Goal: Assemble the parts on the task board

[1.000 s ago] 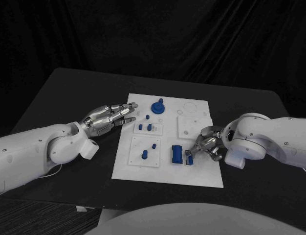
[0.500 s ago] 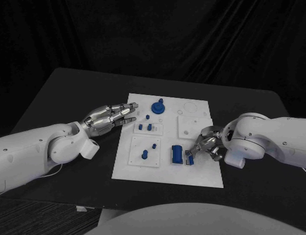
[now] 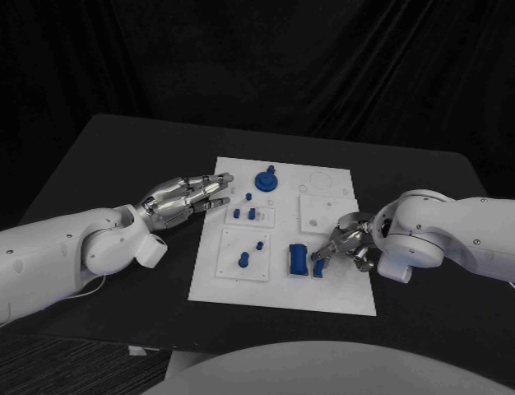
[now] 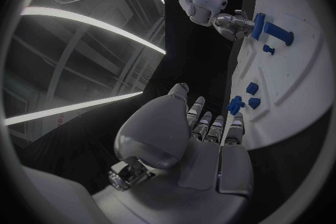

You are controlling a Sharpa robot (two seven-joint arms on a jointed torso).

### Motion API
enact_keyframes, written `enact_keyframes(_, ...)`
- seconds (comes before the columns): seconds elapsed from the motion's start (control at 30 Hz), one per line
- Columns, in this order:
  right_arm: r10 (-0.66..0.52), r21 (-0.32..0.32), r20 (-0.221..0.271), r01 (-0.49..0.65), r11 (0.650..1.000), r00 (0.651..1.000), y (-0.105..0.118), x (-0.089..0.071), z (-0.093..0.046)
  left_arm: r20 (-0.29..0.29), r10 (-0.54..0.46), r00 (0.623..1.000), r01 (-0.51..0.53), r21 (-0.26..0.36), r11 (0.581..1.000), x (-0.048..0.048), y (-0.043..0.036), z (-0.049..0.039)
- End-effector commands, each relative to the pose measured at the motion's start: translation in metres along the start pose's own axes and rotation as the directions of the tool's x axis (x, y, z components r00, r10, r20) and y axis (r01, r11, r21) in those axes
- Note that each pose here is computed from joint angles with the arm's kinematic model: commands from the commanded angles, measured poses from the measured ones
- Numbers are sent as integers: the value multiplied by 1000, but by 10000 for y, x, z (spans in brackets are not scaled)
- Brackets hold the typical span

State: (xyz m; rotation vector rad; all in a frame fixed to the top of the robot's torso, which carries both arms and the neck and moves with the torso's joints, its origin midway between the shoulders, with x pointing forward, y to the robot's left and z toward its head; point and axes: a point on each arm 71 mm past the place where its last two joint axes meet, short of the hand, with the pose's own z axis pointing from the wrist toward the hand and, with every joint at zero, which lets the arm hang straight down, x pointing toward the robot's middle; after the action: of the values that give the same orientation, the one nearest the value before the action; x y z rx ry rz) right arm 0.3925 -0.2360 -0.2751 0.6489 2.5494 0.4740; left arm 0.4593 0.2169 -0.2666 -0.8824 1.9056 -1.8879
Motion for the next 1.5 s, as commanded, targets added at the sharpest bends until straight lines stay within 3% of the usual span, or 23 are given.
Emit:
enact_keyframes(0.03,-14,12,-8,14,1000,1000,-5,18,4,-16,-13,1000,13,10,1000,23,0,10)
enact_keyframes(0.33,-27,10,-11,27,1000,1000,-4,22,2,-16,-14,1000,14,7,1000,21,5,6)
enact_keyframes(0.6,-54,-11,19,54,998,998,-12,9,-30,-16,-16,1000,16,4,1000,18,13,0)
enact_keyframes(0.83,-24,-67,106,31,997,994,-63,-64,-157,-11,-15,1000,15,3,1000,7,17,-13)
enact_keyframes(0.97,17,-162,182,13,987,983,-29,-149,-259,-7,-13,1000,13,4,1000,1,16,-18)
enact_keyframes(1.1,31,-234,216,21,972,976,9,-178,-316,-7,-13,1000,13,3,1000,-1,18,-18)
enact_keyframes(1.3,22,-298,214,44,953,977,69,-168,-337,-9,-14,1000,14,2,1000,3,21,-11)
enact_keyframes(1.5,-3,-293,185,58,954,983,86,-144,-293,-11,-16,1000,16,1,1000,5,23,-14)
